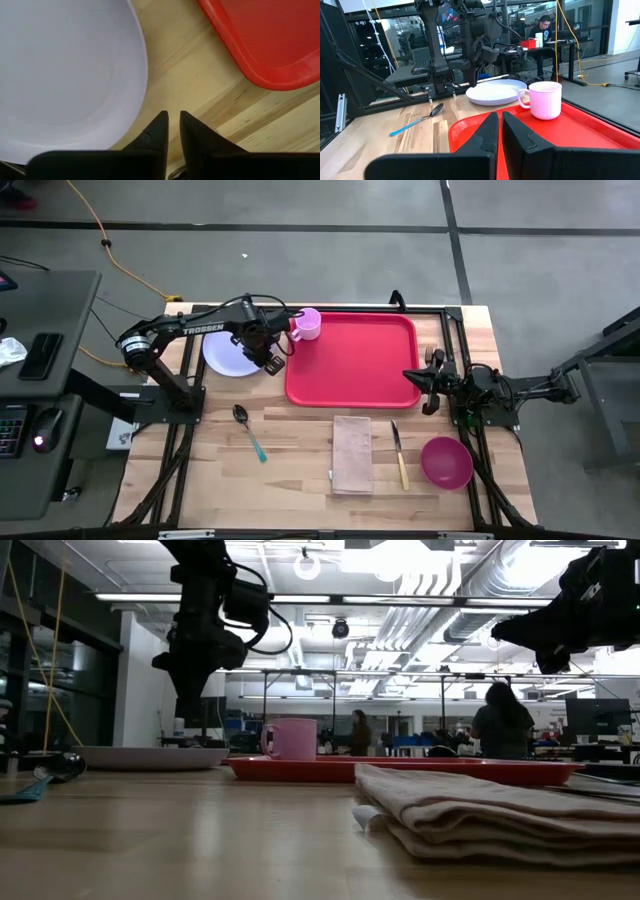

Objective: Set up tray
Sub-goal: Put the blue plate below the pink mug on the red serving tray

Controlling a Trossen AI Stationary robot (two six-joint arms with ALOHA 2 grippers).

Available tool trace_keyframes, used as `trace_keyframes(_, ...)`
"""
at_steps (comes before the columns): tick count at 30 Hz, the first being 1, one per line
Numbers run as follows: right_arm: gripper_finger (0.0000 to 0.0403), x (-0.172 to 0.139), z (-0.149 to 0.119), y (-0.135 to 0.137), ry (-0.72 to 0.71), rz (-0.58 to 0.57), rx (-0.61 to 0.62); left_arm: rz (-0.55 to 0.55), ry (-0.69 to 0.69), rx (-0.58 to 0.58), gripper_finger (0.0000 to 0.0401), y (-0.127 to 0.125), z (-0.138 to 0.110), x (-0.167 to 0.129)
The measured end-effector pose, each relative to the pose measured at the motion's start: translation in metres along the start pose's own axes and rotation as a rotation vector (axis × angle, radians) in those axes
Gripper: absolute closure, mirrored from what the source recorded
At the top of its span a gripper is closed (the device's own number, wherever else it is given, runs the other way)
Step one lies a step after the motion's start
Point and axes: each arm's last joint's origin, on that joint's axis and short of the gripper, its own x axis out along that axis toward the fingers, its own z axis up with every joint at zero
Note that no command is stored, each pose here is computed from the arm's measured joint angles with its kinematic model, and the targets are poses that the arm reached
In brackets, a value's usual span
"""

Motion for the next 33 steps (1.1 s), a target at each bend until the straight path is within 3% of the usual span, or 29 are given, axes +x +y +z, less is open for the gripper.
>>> trace_keyframes(9,0.0402,0.0,0.0,0.0,0.0,0.0,0.0,0.0,0.001,0.027,0.0197,0.0,0.0,0.0)
trace_keyframes(15,0.0402,0.0,0.0,0.0,0.0,0.0,0.0,0.008,-0.002,0.057,0.014,0.0,0.0,0.0)
trace_keyframes(23,0.0402,0.0,0.0,0.0,0.0,0.0,0.0,0.027,0.004,0.052,0.0108,0.003,-0.003,0.016)
trace_keyframes(33,0.0402,0.0,0.0,0.0,0.0,-0.001,0.0,0.053,0.031,0.077,0.0109,0.01,-0.015,0.05)
